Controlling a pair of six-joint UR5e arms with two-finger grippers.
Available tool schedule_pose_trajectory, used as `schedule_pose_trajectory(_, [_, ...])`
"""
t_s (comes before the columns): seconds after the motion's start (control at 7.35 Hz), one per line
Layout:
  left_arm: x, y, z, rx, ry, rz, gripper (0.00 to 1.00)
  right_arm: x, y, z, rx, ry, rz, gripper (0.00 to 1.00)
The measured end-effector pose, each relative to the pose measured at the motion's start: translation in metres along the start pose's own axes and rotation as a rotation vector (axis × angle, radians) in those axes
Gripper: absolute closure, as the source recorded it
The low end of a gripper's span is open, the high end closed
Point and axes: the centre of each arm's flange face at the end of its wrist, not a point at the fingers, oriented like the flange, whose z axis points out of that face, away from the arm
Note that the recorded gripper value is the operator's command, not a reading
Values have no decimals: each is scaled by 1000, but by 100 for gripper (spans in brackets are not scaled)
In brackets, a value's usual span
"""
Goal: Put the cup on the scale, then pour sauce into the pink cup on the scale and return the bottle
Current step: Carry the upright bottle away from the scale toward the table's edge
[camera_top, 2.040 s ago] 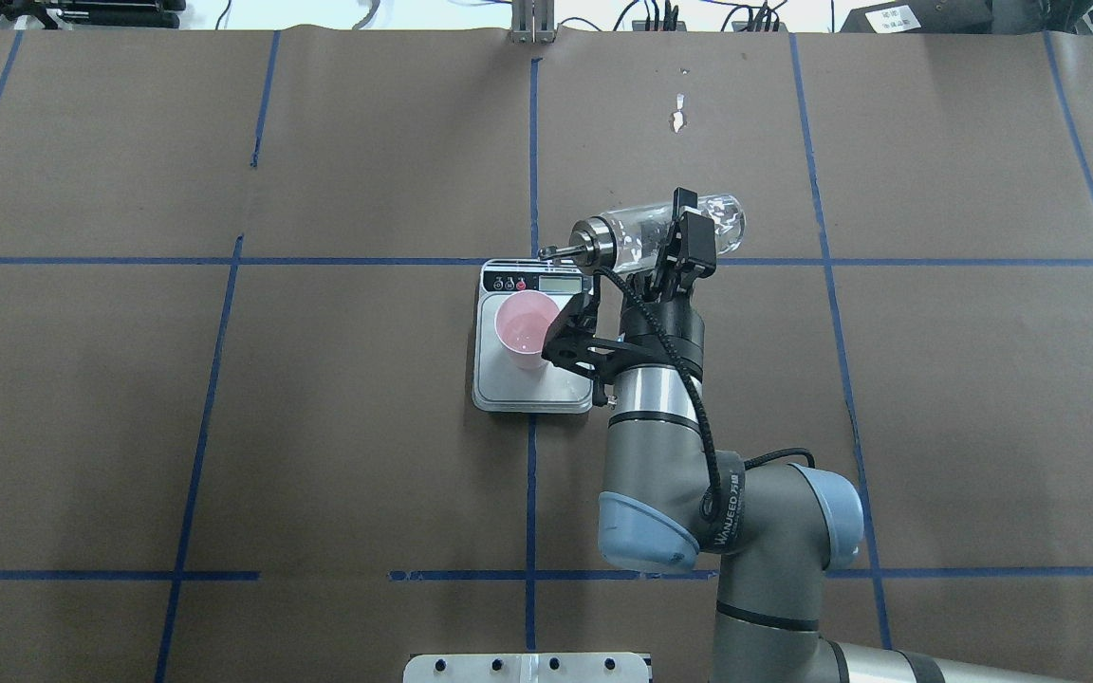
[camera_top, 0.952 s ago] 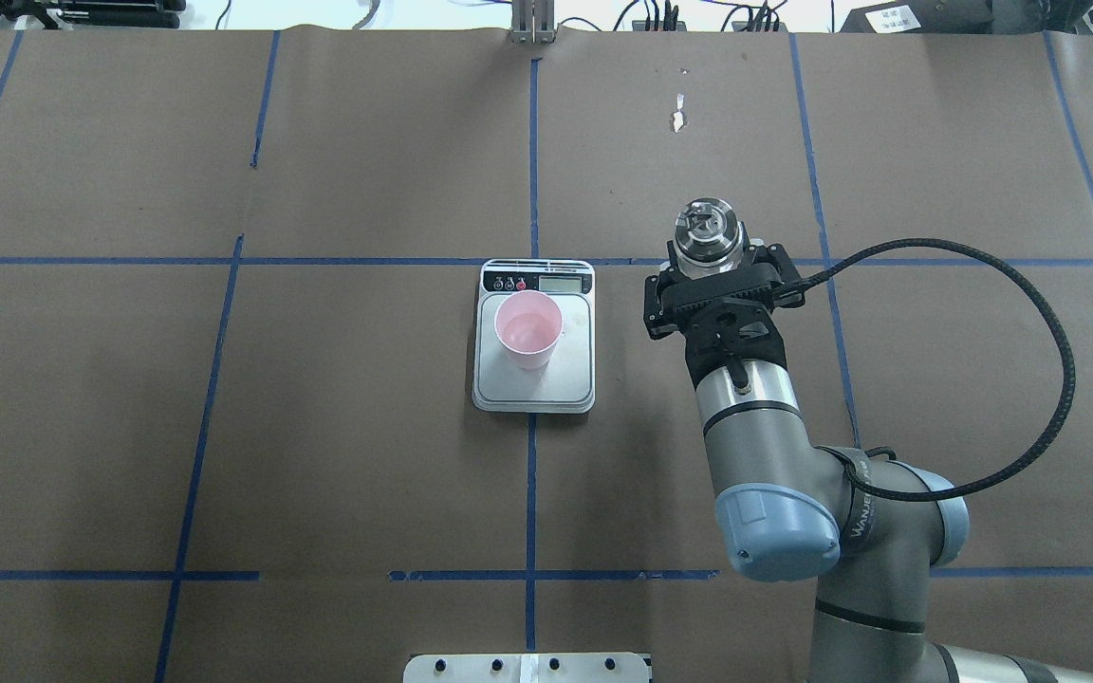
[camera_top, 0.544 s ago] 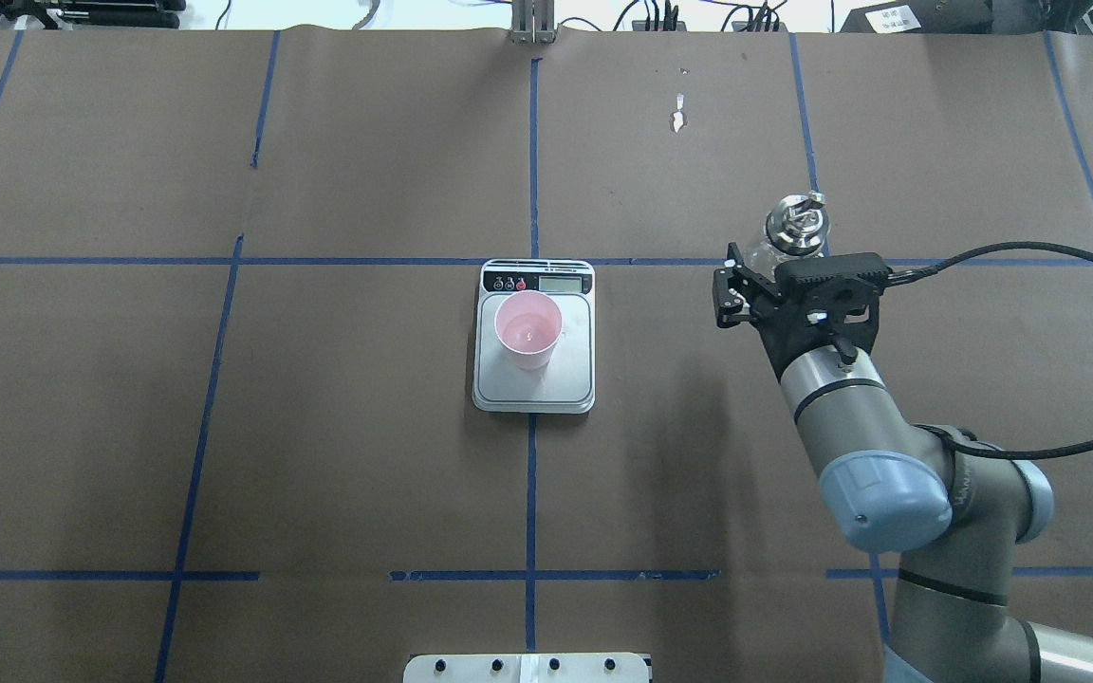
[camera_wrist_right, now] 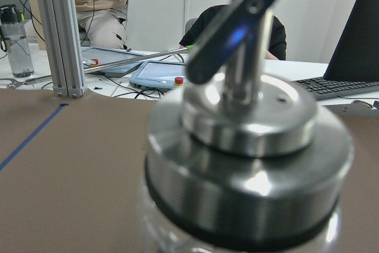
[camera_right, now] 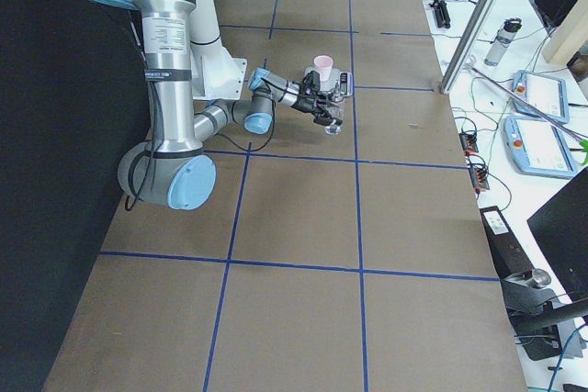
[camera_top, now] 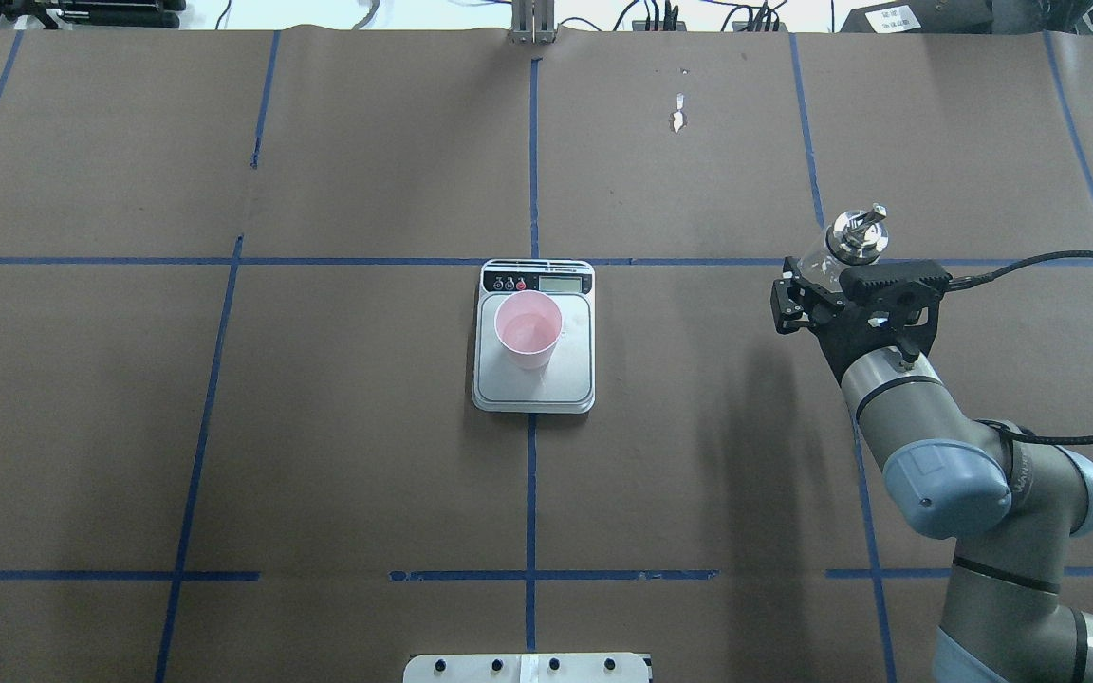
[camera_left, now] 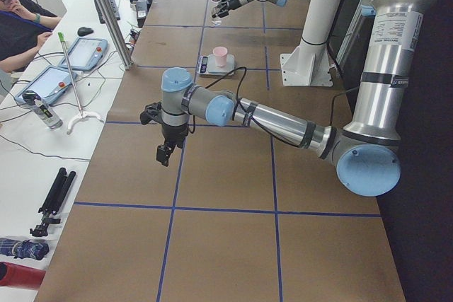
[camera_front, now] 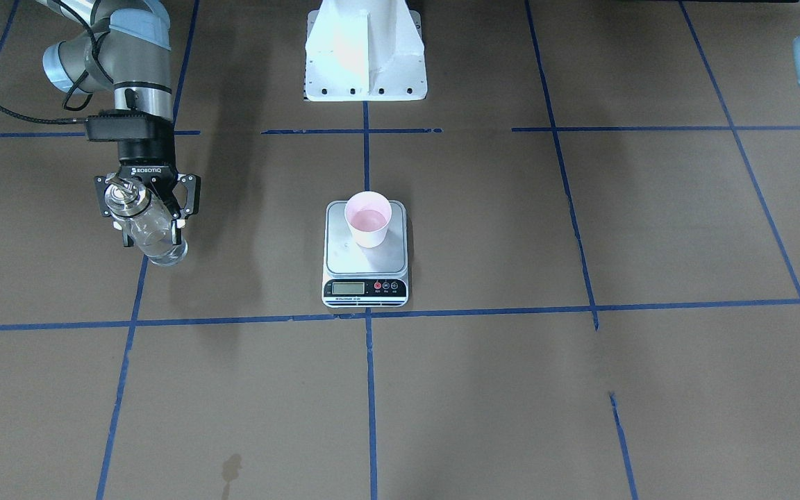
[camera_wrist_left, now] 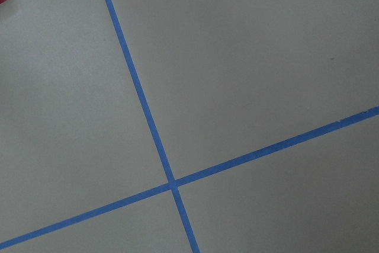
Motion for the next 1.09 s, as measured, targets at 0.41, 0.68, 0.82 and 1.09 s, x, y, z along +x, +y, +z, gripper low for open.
schedule_pose_trajectory(0.41, [1,-1,-1,1,0,0,0,49,29,14,-113,47,-45,100])
schedule_pose_trajectory(0.68, [1,-1,-2,4,0,1,0,58,32,24,-169,50,-43,100])
schedule_pose_trajectory(0.82, [2,-1,-3,5,0,2,0,59,32,25,-181,49,-41,100])
schedule_pose_trajectory(1.09, [2,-1,-3,5,0,3,0,57,32,25,-193,41,-38,100])
